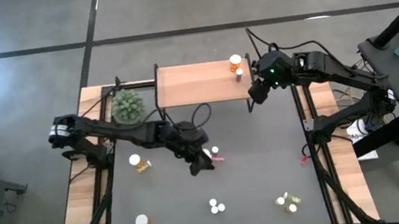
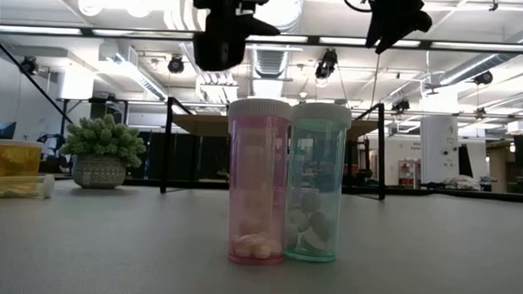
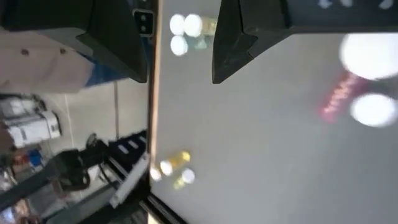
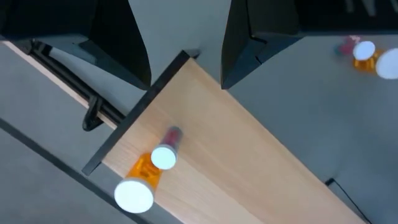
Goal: Pick and place medicine bottles onto shelf by color
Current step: Put the large orange pill bottle on the shelf
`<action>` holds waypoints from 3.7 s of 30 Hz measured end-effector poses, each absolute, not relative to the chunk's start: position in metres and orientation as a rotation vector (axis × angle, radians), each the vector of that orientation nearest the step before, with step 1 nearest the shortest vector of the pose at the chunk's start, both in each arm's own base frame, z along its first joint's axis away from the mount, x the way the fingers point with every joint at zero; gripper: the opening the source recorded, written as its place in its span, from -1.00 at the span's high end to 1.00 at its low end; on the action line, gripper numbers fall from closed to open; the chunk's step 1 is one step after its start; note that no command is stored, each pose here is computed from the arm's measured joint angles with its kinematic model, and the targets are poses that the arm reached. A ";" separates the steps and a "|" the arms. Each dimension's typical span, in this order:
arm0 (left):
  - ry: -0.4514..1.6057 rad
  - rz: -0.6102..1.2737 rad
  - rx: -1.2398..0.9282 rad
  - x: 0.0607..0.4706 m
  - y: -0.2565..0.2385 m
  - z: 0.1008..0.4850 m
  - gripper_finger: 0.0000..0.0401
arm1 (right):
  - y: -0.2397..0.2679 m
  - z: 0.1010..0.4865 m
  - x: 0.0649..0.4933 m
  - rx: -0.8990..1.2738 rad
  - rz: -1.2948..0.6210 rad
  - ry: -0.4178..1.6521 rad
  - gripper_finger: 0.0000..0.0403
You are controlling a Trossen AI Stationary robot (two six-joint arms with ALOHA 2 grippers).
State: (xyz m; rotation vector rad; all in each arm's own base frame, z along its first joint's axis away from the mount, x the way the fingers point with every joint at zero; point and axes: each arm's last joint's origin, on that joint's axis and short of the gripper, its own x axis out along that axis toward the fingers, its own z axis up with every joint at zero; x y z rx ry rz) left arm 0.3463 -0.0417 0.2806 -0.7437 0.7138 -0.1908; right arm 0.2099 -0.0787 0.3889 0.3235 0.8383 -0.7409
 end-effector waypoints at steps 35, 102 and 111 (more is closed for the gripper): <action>-0.139 -0.509 -0.459 0.305 -0.004 0.403 0.18 | -0.079 0.389 0.210 0.311 -0.735 0.841 0.08; 0.931 0.198 -0.668 0.350 -0.007 0.270 -0.38 | -0.080 0.390 0.212 0.311 -0.735 0.827 0.08; 1.076 0.271 -0.598 0.368 -0.009 0.247 -0.38 | -0.080 0.390 0.212 0.312 -0.734 0.818 0.08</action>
